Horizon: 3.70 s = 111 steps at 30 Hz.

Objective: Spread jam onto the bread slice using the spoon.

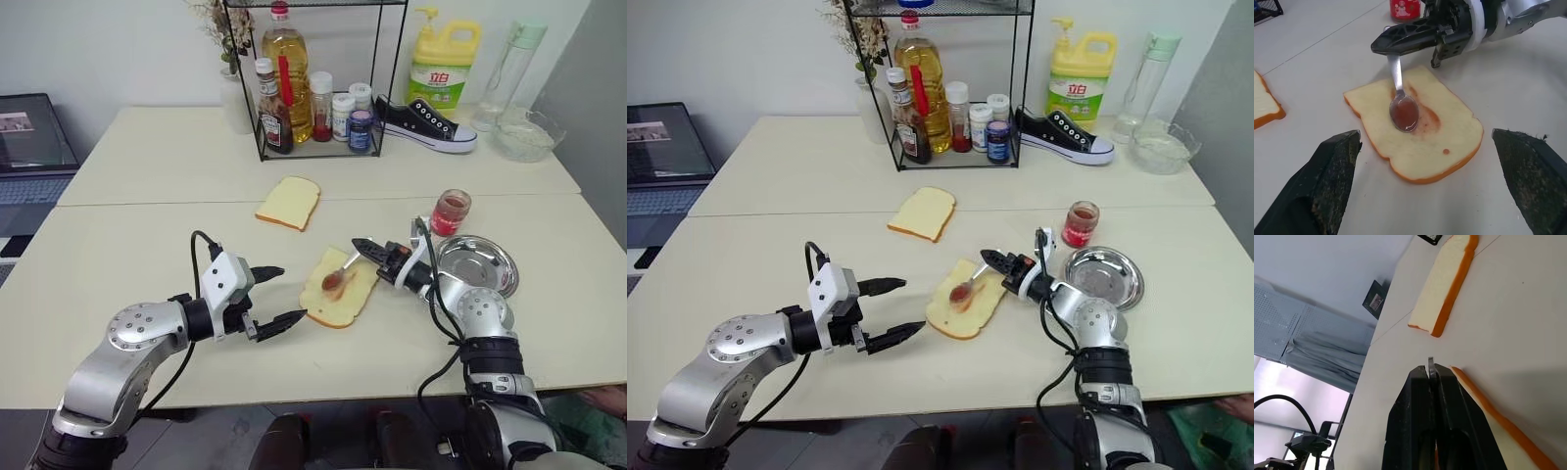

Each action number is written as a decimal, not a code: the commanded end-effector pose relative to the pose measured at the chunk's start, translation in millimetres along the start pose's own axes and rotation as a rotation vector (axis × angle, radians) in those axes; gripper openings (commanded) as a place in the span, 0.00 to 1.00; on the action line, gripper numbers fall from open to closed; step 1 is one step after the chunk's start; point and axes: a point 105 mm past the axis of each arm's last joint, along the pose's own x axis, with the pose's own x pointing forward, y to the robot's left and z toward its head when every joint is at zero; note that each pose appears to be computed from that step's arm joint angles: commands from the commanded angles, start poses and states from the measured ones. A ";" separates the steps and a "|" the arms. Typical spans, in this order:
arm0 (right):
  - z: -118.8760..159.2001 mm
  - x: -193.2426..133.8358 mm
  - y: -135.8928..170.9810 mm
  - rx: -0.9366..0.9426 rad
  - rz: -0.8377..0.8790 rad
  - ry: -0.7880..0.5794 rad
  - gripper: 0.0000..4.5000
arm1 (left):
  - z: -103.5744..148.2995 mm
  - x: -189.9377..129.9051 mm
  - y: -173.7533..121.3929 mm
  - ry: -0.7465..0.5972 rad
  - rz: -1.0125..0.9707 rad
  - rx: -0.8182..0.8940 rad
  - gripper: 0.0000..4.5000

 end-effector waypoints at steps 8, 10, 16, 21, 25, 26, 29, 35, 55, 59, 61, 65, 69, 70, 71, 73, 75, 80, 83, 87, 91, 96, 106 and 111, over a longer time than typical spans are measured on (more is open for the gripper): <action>28.8 -10.7 -22.7 -0.032 -0.126 -0.104 0.00 | 10.6 2.0 -2.9 -0.031 -0.013 0.037 1.00; 32.3 -14.1 -22.5 -0.027 -0.128 -0.116 0.00 | 10.9 2.7 -2.3 -0.032 -0.015 0.037 1.00; 38.4 -24.5 -13.3 0.000 -0.089 -0.132 0.00 | 11.2 3.2 -1.9 -0.034 -0.022 0.038 1.00; 38.7 -37.7 8.6 0.071 0.034 -0.127 0.00 | 11.1 2.9 -2.8 -0.032 -0.028 0.038 1.00; 26.0 -40.3 8.6 0.071 0.033 -0.082 0.00 | 10.7 3.3 -4.0 -0.030 -0.033 0.038 1.00; 21.0 -37.5 7.8 0.074 0.027 -0.072 0.00 | 10.7 3.4 -4.4 -0.030 -0.033 0.038 1.00; 12.4 -31.4 10.2 0.082 0.035 -0.054 0.00 | 10.6 2.6 -5.7 -0.027 -0.035 0.037 1.00; -5.4 -27.4 9.3 0.050 0.030 0.018 0.00 | 9.8 0.7 -5.9 -0.021 -0.029 0.039 1.00; 35.4 -41.2 -21.3 -0.053 -0.095 -0.076 0.00 | 9.9 3.2 -4.0 -0.024 -0.034 0.045 1.00; 41.8 -42.0 -18.1 -0.036 -0.078 -0.103 0.00 | 10.7 3.5 -2.9 -0.025 -0.037 0.048 1.00; 41.9 -41.1 -9.5 -0.008 -0.039 -0.111 0.00 | 11.0 3.5 -2.8 -0.025 -0.038 0.049 1.00; 46.2 -40.2 21.4 0.062 0.084 -0.136 0.00 | 13.0 3.3 -2.2 -0.027 -0.043 0.053 1.00; 57.7 -45.0 44.3 0.078 0.121 -0.185 0.00 | 23.6 6.0 2.4 -0.050 -0.048 0.091 1.00; 62.3 -48.4 49.3 0.072 0.120 -0.203 0.00 | 29.0 8.1 3.2 -0.064 -0.056 0.103 1.00; 66.5 -52.4 53.1 0.061 0.114 -0.218 0.00 | 33.9 10.7 3.9 -0.075 -0.064 0.115 1.00; 74.6 -62.7 57.9 0.030 0.089 -0.248 0.00 | 42.9 17.6 5.1 -0.095 -0.085 0.137 1.00; 83.3 -74.2 59.8 0.013 0.056 -0.289 0.00 | 50.3 25.8 5.8 -0.111 -0.108 0.155 1.00; 107.5 -112.4 56.2 -0.046 -0.090 -0.428 0.00 | 69.4 57.2 0.7 -0.160 -0.216 0.189 1.00; 117.1 -132.9 53.1 -0.080 -0.181 -0.501 0.00 | 78.6 77.7 0.1 -0.182 -0.246 0.219 1.00; 123.4 -167.2 49.1 -0.137 -0.317 -0.586 0.00 | 97.6 113.8 -12.7 -0.243 -0.315 0.240 1.00; 128.5 -194.6 39.5 -0.166 -0.431 -0.651 0.00 | 99.0 133.1 -20.4 -0.249 -0.362 0.268 1.00; 125.7 -238.0 -10.5 -0.146 -0.669 -0.755 0.00 | 98.7 158.4 -28.9 -0.286 -0.406 0.246 1.00; 113.0 -223.0 -71.6 -0.045 -0.624 -0.709 0.00 | 83.9 162.2 -55.3 -0.286 -0.478 0.217 1.00; 109.0 -220.5 -86.2 -0.045 -0.625 -0.678 0.00 | 80.6 158.9 -54.0 -0.276 -0.464 0.210 1.00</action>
